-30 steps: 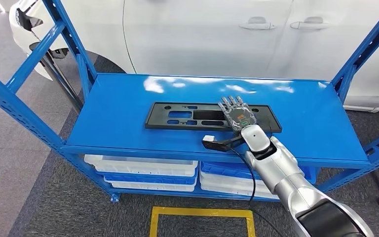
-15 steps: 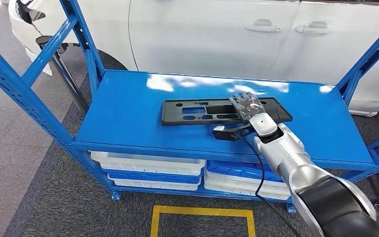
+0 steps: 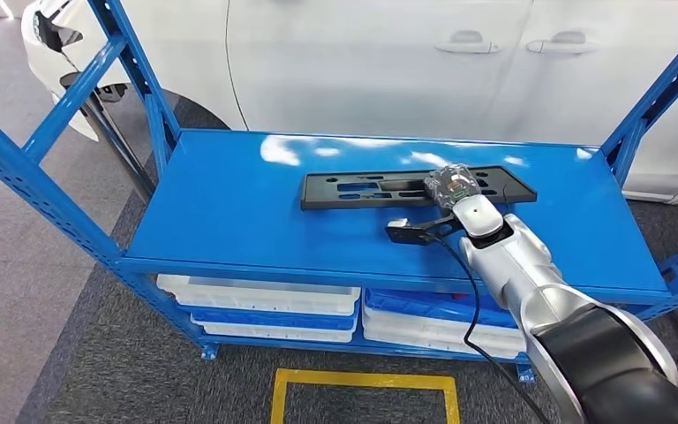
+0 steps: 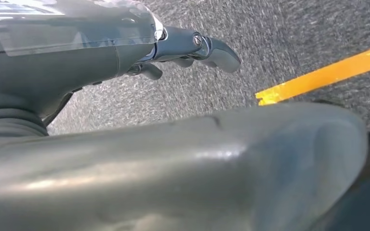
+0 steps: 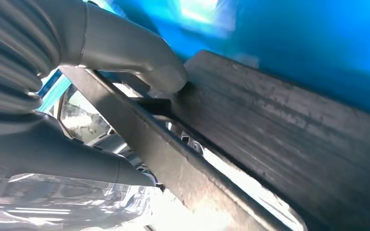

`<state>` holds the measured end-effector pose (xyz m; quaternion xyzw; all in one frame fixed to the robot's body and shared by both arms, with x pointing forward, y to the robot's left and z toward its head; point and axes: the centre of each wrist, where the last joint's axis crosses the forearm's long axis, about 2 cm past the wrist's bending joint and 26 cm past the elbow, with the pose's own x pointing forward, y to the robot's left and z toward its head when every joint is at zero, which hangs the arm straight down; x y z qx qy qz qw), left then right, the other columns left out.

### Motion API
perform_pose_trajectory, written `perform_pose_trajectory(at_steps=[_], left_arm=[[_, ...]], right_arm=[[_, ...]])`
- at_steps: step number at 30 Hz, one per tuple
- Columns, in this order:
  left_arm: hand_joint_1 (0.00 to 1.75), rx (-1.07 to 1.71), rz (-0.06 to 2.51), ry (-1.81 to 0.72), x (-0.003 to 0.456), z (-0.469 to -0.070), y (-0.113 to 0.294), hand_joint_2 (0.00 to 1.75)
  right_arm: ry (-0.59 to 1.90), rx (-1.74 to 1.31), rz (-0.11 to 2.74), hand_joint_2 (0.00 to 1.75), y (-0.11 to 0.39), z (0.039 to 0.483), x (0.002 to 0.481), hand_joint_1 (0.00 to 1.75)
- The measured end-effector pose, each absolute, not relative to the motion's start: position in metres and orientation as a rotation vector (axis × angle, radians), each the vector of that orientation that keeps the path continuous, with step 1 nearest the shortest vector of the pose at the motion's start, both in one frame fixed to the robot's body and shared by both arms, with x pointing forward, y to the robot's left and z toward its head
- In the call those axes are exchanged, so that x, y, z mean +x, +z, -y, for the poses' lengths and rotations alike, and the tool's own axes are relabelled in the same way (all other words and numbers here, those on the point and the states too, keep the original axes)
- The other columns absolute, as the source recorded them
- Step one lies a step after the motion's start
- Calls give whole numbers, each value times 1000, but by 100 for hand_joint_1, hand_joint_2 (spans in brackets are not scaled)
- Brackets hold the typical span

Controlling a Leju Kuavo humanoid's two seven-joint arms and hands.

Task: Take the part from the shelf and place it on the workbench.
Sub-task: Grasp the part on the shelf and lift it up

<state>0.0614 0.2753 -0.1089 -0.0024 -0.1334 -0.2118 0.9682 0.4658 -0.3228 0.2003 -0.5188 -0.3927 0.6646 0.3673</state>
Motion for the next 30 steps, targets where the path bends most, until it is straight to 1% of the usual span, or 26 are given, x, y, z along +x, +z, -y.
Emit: perform_pose_trajectory(at_steps=[13, 16, 18, 22, 25, 30], left_arm=[[0, -4, 265, -415, 58, -276, -109, 0], [0, -4, 267, -411, 59, -275, -109, 0], [0, -4, 265, -408, 57, -276, -110, 0], [0, -2, 265, -408, 57, -275, -110, 0], [0, -2, 265, -406, 56, -275, -110, 0], [0, 1, 262, -401, 54, -275, -110, 0]], right_arm=[[1728, -1333, 1047, 175, 203, 320, 468, 174], [1717, -1299, 1096, 175, 201, 320, 467, 166], [1679, -1214, 1193, 175, 200, 320, 466, 157], [1519, -986, 1510, 175, 211, 320, 468, 144], [1350, -776, 1754, 175, 223, 311, 465, 150], [1052, -272, 2109, 175, 246, 288, 445, 158]])
